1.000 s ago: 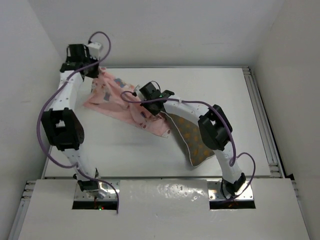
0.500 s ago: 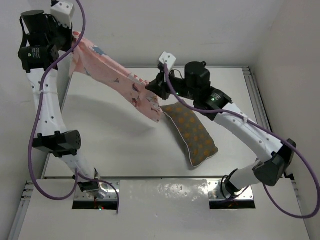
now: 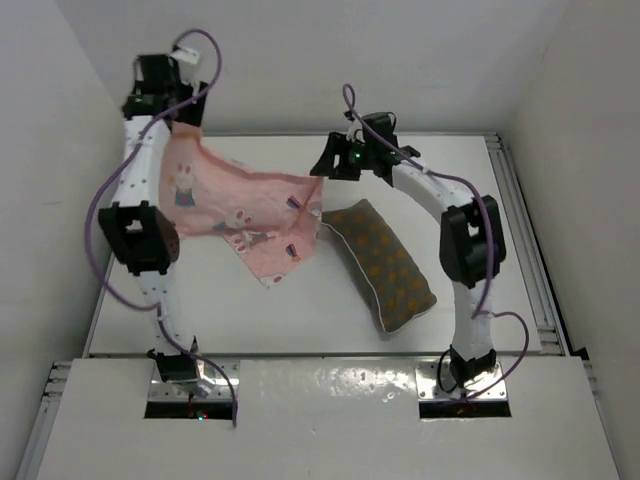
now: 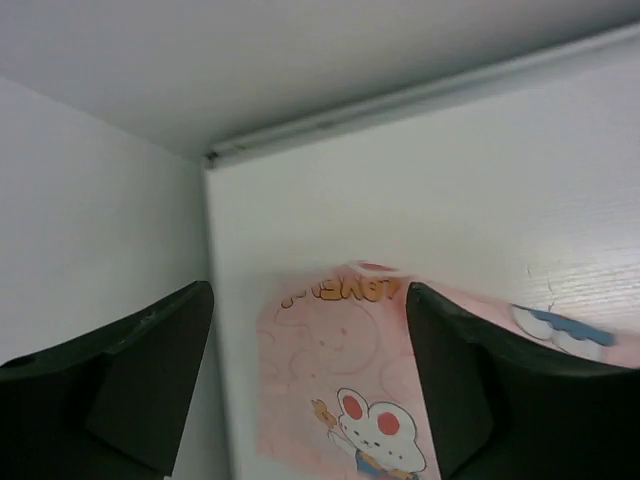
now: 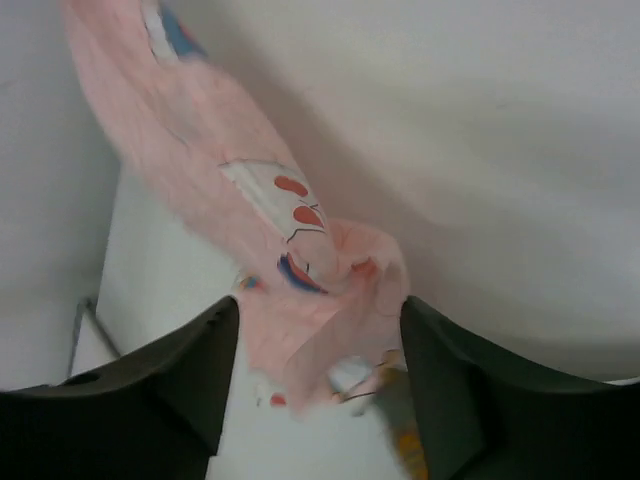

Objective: Put the pillow into the pillowcase

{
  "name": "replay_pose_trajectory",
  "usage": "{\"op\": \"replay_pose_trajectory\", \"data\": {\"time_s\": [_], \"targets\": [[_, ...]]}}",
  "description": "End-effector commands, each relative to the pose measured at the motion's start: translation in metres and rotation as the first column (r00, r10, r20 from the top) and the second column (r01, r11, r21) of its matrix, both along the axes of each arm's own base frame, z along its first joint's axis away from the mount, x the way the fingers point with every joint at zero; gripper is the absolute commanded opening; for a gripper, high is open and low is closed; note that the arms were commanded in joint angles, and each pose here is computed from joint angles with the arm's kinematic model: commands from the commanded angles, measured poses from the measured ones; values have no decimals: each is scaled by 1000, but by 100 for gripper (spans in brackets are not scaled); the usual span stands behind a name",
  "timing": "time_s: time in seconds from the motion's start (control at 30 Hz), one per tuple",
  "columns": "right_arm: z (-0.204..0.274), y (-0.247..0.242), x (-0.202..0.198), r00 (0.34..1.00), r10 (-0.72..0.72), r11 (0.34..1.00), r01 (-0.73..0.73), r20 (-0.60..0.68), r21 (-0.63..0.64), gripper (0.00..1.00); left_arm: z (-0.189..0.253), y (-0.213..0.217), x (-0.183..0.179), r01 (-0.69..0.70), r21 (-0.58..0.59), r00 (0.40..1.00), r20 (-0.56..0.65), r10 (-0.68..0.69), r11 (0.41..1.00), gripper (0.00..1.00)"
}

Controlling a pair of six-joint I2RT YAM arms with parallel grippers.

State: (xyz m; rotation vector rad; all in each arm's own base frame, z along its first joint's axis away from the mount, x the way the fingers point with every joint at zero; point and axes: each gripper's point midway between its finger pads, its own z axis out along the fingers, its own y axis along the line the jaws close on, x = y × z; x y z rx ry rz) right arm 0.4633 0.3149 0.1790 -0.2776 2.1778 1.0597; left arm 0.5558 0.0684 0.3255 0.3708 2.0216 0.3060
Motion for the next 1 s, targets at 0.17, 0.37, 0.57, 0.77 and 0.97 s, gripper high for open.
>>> {"op": "replay_pose_trajectory", "data": {"time_s": [0.17, 0.37, 0.57, 0.77, 0.97], "targets": [[-9, -114, 51, 923, -377, 887, 336, -78, -317, 99, -98, -73, 32, 66, -17, 980, -188, -68, 998, 98], [-19, -163, -2, 909, -417, 834, 382, -2, -397, 96, -72, -164, -27, 381, -79, 911, -138, -389, 921, 75], [-60, -172, -45, 919, -377, 843, 290, -113, -454, 33, -154, -260, -108, 648, -143, 644, -421, -639, 748, 29], [-77, -158, -76, 935, -296, 890, 195, -196, -413, 88, -226, -277, -126, 636, -124, 575, -582, -575, 762, 39], [-88, -163, -101, 940, -279, 894, 179, -198, -412, 91, -233, -257, -121, 572, -33, 634, -617, -467, 820, 39]]}}
